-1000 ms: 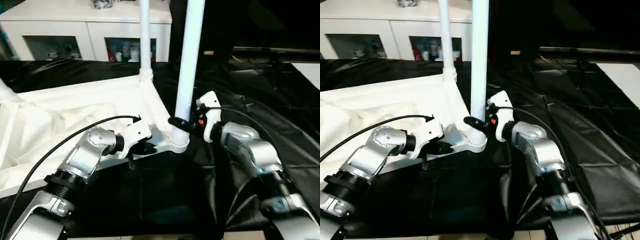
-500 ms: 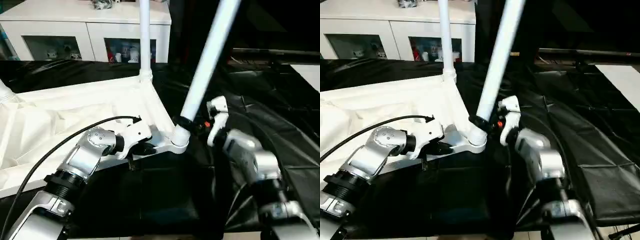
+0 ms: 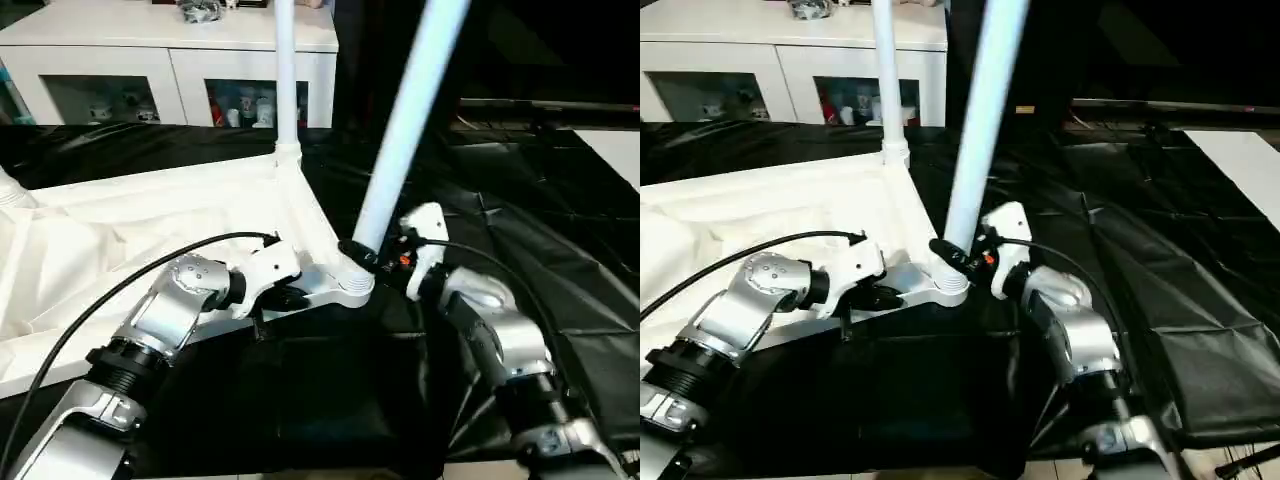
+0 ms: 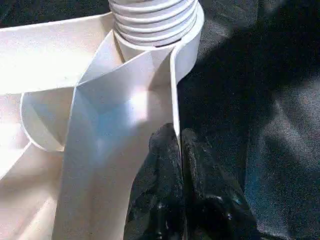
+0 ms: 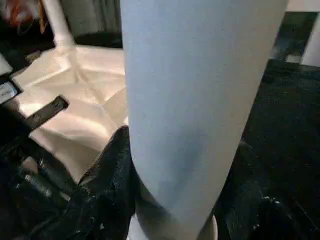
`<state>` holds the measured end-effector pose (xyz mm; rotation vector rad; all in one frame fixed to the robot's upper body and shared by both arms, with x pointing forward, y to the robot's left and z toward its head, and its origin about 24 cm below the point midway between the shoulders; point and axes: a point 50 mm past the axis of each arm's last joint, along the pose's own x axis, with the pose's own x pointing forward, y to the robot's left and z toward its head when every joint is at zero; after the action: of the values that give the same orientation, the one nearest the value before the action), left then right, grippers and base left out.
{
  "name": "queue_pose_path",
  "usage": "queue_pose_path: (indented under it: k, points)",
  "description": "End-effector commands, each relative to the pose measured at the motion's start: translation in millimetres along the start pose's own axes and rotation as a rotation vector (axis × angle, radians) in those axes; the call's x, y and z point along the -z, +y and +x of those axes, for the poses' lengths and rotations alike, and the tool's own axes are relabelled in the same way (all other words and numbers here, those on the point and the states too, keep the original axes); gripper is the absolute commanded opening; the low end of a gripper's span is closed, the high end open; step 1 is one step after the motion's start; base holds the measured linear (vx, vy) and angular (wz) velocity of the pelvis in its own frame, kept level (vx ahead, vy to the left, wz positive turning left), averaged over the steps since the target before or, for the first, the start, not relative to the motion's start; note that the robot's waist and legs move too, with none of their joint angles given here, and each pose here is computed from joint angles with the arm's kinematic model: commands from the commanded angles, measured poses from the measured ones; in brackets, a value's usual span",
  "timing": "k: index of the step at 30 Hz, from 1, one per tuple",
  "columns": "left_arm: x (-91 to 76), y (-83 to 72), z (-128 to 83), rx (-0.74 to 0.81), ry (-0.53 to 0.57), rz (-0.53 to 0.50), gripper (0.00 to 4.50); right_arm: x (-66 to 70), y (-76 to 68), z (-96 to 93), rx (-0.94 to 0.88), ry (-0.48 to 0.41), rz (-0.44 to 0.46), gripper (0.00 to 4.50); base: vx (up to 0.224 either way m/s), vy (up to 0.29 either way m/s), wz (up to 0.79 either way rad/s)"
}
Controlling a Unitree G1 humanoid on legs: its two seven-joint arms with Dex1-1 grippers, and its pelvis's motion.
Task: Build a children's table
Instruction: Insert table leg to table base, then rotate leg to tighten
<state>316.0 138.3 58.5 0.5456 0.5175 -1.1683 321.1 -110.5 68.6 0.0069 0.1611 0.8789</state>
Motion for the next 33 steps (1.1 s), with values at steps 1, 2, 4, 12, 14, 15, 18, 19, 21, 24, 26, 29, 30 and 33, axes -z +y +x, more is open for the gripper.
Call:
queue_pose_path:
  k: [1,2,4,12,14,15,18,19,21,24,26,29,30,33]
  points:
    - [16.9,-5.0,3.4,0.026,0.099,-0.015,0.0,35.8,7.0,-2.9,-0.042,0.187,0.059,1.84,0.0,0.0,0.0]
    - [16.9,-5.3,3.4,0.024,0.099,-0.016,0.0,37.6,8.0,-3.9,-0.063,0.201,0.064,1.84,0.0,0.0,0.0]
    - [17.2,-5.6,3.2,0.023,0.1,-0.017,0.0,40.1,8.4,-5.8,-0.072,0.213,0.065,1.84,0.0,0.0,0.0]
    - [20.4,-6.9,1.2,0.025,0.111,-0.023,0.0,52.7,7.9,-12.0,-0.043,0.234,0.103,1.84,0.0,0.0,0.0]
    - [20.8,-7.1,0.9,0.026,0.111,-0.024,0.0,53.7,6.8,-12.2,-0.027,0.226,0.122,1.84,0.0,0.0,0.0]
    - [20.9,-7.2,0.8,0.027,0.111,-0.025,0.0,54.0,6.4,-12.4,-0.023,0.225,0.124,1.84,0.0,0.0,0.0]
    - [22.6,-8.6,1.2,0.04,0.113,-0.026,0.0,58.3,4.1,-13.7,-0.001,0.231,0.112,1.84,0.0,0.0,0.0]
    - [22.9,-8.6,1.1,0.041,0.113,-0.027,0.0,58.3,3.5,-13.8,0.007,0.229,0.111,1.84,0.0,0.0,0.0]
    - [23.8,-8.2,0.7,0.04,0.116,-0.028,0.0,58.3,0.1,-13.9,0.046,0.228,0.101,1.84,0.0,0.0,0.0]
    - [24.4,-5.9,1.6,0.009,0.114,-0.048,0.0,59.0,-10.7,-13.6,0.183,0.23,0.077,1.84,0.0,0.0,0.0]
    - [22.9,-4.6,5.3,-0.026,0.099,-0.08,0.0,59.9,-14.7,-12.9,0.26,0.229,0.07,1.84,0.0,0.0,0.0]
    - [18.9,-2.4,16.4,-0.111,0.077,-0.147,0.0,62.8,-14.0,-8.2,0.339,0.219,0.092,1.84,0.0,0.0,0.0]
    - [17.6,-2.0,19.8,-0.135,0.074,-0.169,0.0,63.7,-13.4,-6.6,0.355,0.219,0.098,1.84,0.0,0.0,0.0]
    - [7.7,-4.3,36.4,-0.195,0.057,-0.265,0.0,65.6,-11.0,2.7,0.411,0.219,0.129,1.84,0.0,0.0,0.0]
